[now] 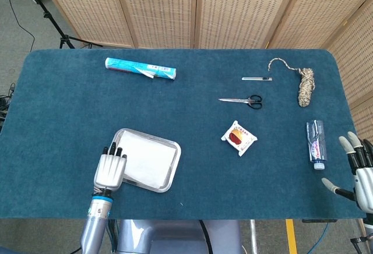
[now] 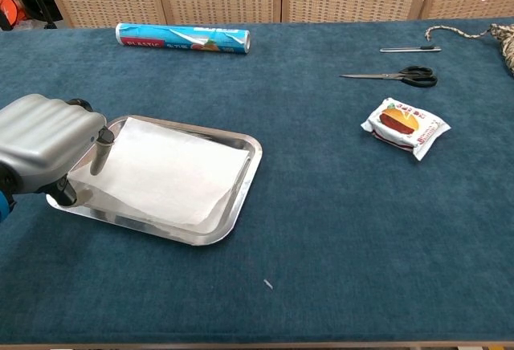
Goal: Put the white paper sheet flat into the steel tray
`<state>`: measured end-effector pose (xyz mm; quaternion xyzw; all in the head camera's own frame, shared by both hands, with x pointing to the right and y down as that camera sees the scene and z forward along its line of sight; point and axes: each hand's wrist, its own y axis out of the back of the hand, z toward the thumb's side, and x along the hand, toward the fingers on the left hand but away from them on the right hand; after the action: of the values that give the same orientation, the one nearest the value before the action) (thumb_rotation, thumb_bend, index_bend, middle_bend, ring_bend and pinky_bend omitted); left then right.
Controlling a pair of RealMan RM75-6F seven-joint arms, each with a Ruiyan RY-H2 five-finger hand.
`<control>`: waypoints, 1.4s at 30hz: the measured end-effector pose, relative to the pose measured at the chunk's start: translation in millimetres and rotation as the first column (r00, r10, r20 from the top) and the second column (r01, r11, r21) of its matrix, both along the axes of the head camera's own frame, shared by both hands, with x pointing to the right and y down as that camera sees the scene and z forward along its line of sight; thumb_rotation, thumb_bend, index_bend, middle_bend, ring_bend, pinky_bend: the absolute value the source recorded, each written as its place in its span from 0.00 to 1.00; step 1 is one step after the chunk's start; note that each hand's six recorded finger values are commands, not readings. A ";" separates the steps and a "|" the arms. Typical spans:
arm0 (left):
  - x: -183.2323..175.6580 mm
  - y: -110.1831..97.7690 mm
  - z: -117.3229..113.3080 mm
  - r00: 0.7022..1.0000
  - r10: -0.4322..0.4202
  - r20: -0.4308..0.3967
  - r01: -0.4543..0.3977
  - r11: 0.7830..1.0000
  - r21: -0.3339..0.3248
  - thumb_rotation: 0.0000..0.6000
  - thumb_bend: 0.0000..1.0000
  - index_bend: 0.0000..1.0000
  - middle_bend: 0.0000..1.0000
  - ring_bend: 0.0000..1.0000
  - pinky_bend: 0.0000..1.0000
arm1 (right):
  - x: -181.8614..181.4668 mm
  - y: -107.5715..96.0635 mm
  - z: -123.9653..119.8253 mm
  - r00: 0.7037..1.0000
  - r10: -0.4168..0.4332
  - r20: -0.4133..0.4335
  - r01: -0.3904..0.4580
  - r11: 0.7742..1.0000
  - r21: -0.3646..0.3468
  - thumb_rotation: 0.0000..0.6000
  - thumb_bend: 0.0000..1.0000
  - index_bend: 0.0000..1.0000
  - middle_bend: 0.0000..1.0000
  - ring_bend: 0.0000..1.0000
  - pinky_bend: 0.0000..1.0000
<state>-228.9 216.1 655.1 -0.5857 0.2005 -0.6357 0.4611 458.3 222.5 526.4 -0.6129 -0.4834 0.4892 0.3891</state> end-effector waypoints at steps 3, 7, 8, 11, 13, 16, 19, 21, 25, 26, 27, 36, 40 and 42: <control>-0.6 0.3 -0.1 1.000 -0.005 -0.002 0.005 1.000 -0.009 1.00 0.00 0.63 0.38 0.17 0.32 | 0.3 -0.1 -0.1 1.000 0.001 0.002 -0.002 1.000 0.002 1.00 0.00 0.00 0.00 0.00 0.00; -1.9 0.3 -0.9 1.000 -0.008 -0.002 0.008 1.000 -0.023 1.00 0.00 0.58 0.38 0.17 0.32 | 0.2 -0.2 -0.1 1.000 0.002 0.001 -0.002 1.000 0.005 1.00 0.00 0.00 0.00 0.00 0.00; -2.0 0.2 -1.2 1.000 -0.010 -0.004 0.010 1.000 -0.026 1.00 0.00 0.57 0.38 0.17 0.32 | 0.2 -0.2 -0.1 1.000 0.002 0.001 -0.002 1.000 0.006 1.00 0.00 0.00 0.00 0.00 0.00; -1.8 -1.0 -4.6 0.999 -0.025 -0.031 0.024 0.999 -0.032 1.00 0.00 0.54 0.38 0.17 0.32 | 0.2 -0.2 -0.2 1.000 0.003 0.001 -0.003 1.000 0.009 1.00 0.00 0.00 0.00 0.00 0.00; -1.6 -3.0 -8.6 0.997 -0.042 -0.060 0.040 0.999 -0.034 1.00 0.00 0.54 0.38 0.17 0.32 | 0.2 -0.2 -0.1 1.000 0.003 0.001 -0.003 1.000 0.009 1.00 0.00 0.00 0.00 0.00 0.00; -1.6 -7.1 -15.1 0.992 -0.069 -0.106 0.066 0.997 -0.032 1.00 0.00 0.50 0.37 0.17 0.32 | 0.2 -0.2 0.0 1.000 0.003 0.000 -0.003 1.000 0.010 1.00 0.00 0.00 0.00 0.00 0.00; -1.8 -11.0 -21.4 0.985 -0.088 -0.148 0.085 0.996 -0.028 1.00 0.00 0.49 0.35 0.17 0.32 | 0.1 -0.2 -0.1 1.000 0.003 -0.001 -0.003 1.000 0.010 1.00 0.00 0.00 0.00 0.00 0.00; -1.8 -13.4 -25.5 0.980 -0.097 -0.174 0.094 0.995 -0.023 1.00 0.00 0.49 0.33 0.17 0.32 | 0.0 -0.3 0.0 1.000 0.003 0.000 -0.003 1.000 0.011 1.00 0.00 0.00 0.00 0.00 0.00; -3.1 -20.4 -37.1 0.964 -0.117 -0.240 0.120 0.993 -0.003 1.00 0.00 0.48 0.23 0.15 0.32 | 0.6 0.0 0.0 1.000 0.003 -0.002 -0.003 1.000 0.009 1.00 0.00 0.00 0.00 0.00 0.00; -4.0 -22.1 -39.3 0.959 -0.120 -0.255 0.125 0.992 0.003 1.00 0.00 0.47 0.20 0.14 0.32 | 0.5 0.0 0.0 1.000 0.003 -0.003 -0.003 1.000 0.009 1.00 0.00 0.00 0.00 0.00 0.00; -5.0 -23.9 -41.4 0.955 -0.123 -0.270 0.130 0.991 0.008 1.00 0.00 0.45 0.18 0.12 0.32 | 0.5 0.0 0.1 1.000 0.003 -0.003 -0.003 1.000 0.009 1.00 0.00 0.00 0.00 0.00 0.00; -16.3 -32.0 -46.4 0.907 -0.123 -0.402 0.156 0.986 0.052 1.00 0.00 0.38 0.10 0.04 0.23 | -1.0 0.3 1.1 1.000 0.000 -0.005 0.000 1.000 0.003 1.00 0.00 0.00 0.00 0.00 0.00; -22.1 -33.7 -45.7 0.873 -0.093 -0.480 0.157 0.983 0.096 1.00 0.02 0.38 0.10 0.04 0.21 | -1.7 -0.1 2.1 1.000 -0.001 -0.008 0.001 1.000 0.001 1.00 0.00 0.00 0.00 0.00 0.00; -25.4 -34.4 -43.2 0.857 -0.077 -0.509 0.158 0.980 0.118 1.00 0.06 0.38 0.10 0.03 0.20 | -2.3 -0.1 2.6 1.000 -0.003 -0.010 0.003 1.000 -0.001 1.00 0.00 0.00 0.00 0.00 0.00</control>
<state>-254.3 181.7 611.9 -0.6795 0.3981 -0.4710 0.3976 455.9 222.5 529.0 -0.6114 -0.4803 0.4918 0.3921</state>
